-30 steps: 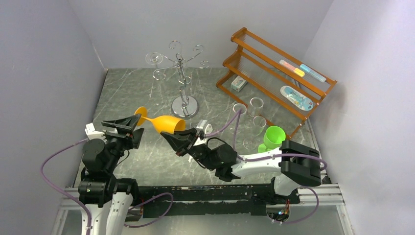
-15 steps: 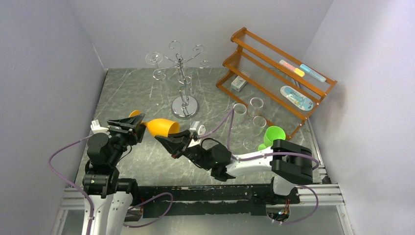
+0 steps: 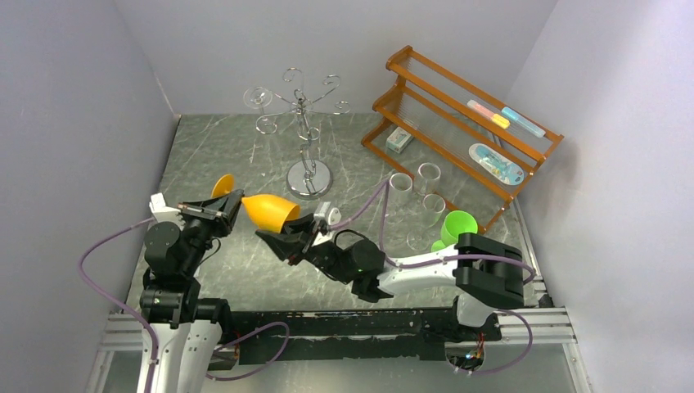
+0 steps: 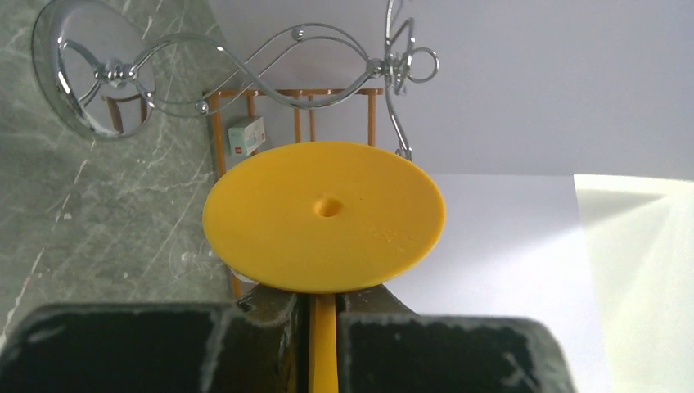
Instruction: Place the wine glass upside down on the wine glass rack
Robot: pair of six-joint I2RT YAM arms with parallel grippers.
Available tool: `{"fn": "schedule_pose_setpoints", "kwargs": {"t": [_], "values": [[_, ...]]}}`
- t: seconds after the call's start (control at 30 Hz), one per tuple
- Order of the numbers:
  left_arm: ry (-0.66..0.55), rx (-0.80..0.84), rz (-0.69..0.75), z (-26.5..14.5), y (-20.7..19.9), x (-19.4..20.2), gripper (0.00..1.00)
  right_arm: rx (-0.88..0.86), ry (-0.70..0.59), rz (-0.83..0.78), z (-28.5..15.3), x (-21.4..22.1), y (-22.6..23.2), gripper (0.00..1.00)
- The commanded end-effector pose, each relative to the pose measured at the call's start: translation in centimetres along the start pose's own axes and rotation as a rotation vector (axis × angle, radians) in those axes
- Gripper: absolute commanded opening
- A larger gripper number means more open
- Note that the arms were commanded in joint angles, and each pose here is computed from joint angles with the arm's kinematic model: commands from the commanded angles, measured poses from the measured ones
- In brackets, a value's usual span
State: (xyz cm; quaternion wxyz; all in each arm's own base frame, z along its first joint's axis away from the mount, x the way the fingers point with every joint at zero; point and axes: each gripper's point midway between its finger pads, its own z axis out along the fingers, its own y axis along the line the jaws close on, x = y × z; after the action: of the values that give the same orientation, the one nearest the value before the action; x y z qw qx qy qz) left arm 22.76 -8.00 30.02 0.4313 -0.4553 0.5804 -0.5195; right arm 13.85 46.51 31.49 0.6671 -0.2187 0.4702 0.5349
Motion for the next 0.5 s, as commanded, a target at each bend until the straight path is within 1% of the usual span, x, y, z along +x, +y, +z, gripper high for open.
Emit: {"fn": "schedule_pose_setpoints", "kwargs": {"t": [0.0,0.07,0.1,0.17,0.2,0.23,0.3,0.37,0.47], "values": [[-0.027,0.106,0.130,0.1,-2.1,-0.4,0.05,-0.029,0.030,0.014,0.4,-1.2,1.3,0.40],[-0.057,0.143,0.201,-0.1,-3.0,-0.9,0.05,-0.010,0.048,0.020,0.0,-1.7,1.0,0.61],[-0.073,0.171,0.252,-0.2,-3.6,-1.0,0.05,-0.006,0.059,0.018,-0.2,-1.8,0.8,0.68],[-0.098,0.265,0.472,-0.5,-5.3,-1.1,0.05,0.003,0.092,0.014,-0.7,-2.3,0.6,0.79],[-0.109,0.308,0.595,-0.6,-6.4,-1.0,0.05,0.011,0.126,0.005,-0.9,-2.3,0.3,0.82],[-0.114,0.312,0.707,-0.5,-6.9,-1.1,0.05,0.028,0.145,0.002,-1.0,-3.1,0.0,0.85],[-0.112,0.283,0.872,-0.3,-7.7,-1.4,0.05,0.055,0.202,0.000,-1.6,-3.8,-1.0,0.90],[-0.076,0.275,0.992,0.2,-7.9,-1.1,0.05,0.071,0.220,0.047,-1.9,-5.4,-2.0,0.93],[0.016,0.347,1.135,0.5,-8.3,0.4,0.05,0.060,0.238,0.184,-1.6,-8.2,-3.2,0.94]]}}
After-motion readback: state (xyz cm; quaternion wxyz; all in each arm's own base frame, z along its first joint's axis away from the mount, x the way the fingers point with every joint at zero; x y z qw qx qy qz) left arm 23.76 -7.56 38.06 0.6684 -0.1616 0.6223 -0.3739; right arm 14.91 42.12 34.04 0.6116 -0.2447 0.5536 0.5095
